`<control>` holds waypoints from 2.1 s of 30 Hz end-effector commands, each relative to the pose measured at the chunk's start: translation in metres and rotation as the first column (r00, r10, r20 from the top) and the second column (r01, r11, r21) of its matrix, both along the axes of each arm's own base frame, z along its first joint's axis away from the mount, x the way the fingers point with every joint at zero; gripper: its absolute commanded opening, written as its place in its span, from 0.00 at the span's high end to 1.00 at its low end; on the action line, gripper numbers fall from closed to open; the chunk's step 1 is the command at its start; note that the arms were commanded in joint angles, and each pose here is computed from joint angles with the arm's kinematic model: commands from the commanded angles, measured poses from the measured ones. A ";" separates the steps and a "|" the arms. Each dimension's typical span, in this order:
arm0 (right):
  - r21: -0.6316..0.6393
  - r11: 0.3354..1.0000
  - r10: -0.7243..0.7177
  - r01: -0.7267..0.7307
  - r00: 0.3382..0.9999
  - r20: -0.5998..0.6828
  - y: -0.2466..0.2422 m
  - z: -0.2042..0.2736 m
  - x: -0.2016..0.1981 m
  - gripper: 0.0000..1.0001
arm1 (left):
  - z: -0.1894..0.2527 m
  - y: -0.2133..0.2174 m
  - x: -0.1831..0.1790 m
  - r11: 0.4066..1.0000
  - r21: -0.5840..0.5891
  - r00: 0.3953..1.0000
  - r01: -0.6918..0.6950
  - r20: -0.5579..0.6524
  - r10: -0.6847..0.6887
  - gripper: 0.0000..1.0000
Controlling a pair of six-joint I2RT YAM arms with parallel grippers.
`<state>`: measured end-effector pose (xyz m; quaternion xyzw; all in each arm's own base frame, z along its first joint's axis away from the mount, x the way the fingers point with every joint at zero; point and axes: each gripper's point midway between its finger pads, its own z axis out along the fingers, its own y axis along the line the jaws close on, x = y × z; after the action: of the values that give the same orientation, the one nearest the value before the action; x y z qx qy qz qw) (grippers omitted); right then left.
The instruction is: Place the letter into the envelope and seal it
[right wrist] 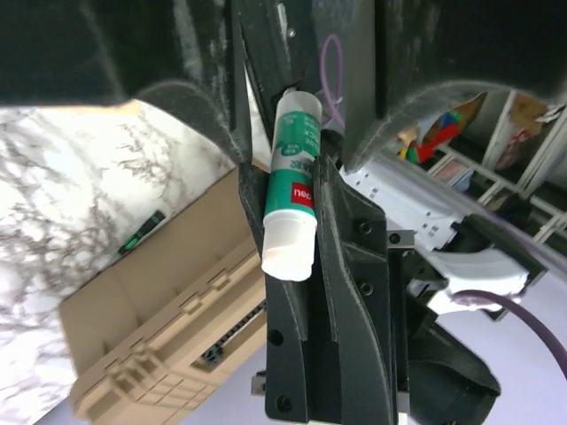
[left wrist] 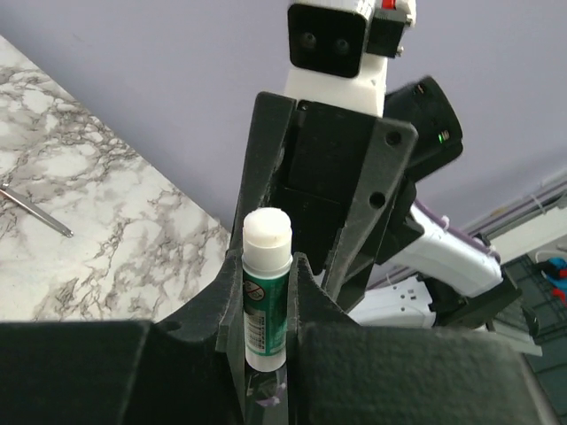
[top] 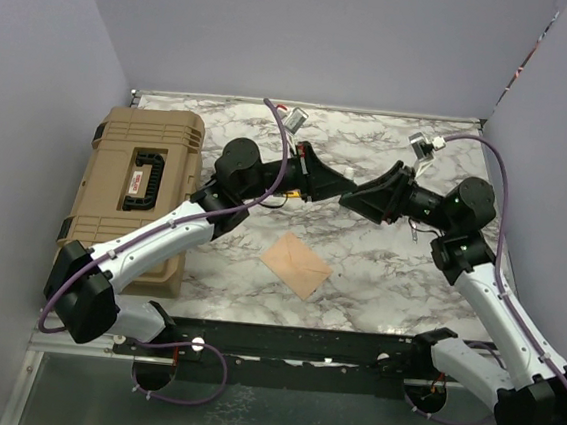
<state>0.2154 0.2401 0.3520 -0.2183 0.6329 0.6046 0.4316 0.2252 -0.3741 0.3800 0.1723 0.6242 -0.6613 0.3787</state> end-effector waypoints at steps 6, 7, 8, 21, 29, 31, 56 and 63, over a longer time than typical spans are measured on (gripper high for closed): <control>0.226 0.965 -0.114 0.134 0.988 -0.100 -0.011 0.021 0.004 0.46 | 0.036 0.004 0.026 0.978 -0.140 0.978 -0.156 -0.160 0.133 1.00; 0.232 0.964 -0.108 0.131 0.988 -0.109 -0.010 0.021 0.004 0.46 | 0.038 0.004 0.026 0.977 -0.149 0.977 -0.154 -0.170 0.128 1.00; 0.234 0.963 -0.105 0.131 0.987 -0.121 -0.009 0.020 0.005 0.47 | 0.039 0.003 0.026 0.976 -0.155 0.976 -0.152 -0.179 0.123 1.00; 0.246 0.963 -0.075 0.112 0.985 -0.154 -0.003 0.020 0.017 0.99 | 0.028 0.000 0.020 0.984 -0.142 0.981 -0.110 -0.175 0.084 0.91; 0.191 0.978 -0.057 0.081 0.990 -0.129 0.001 0.016 0.019 0.99 | 0.006 -0.004 0.016 0.993 -0.098 0.983 -0.071 -0.178 0.053 0.69; 0.172 0.982 -0.054 0.076 0.990 -0.130 0.003 0.013 0.020 0.99 | 0.006 -0.004 0.016 0.993 -0.096 0.984 -0.074 -0.171 0.057 0.75; -0.505 0.200 -0.477 0.840 0.534 0.699 -0.039 -0.069 0.168 0.99 | 0.031 -0.006 0.100 0.905 0.054 0.810 -0.422 -0.427 0.403 1.00; -0.532 0.549 -0.484 0.644 0.764 0.426 0.021 -0.048 0.130 0.77 | 0.042 0.004 0.107 0.891 0.070 0.842 -0.448 -0.303 0.447 1.00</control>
<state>0.3623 0.2564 0.3117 -0.2252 0.7406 0.0679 0.6294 0.3789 -0.3479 0.3289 -0.1688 0.7600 -0.4689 0.4172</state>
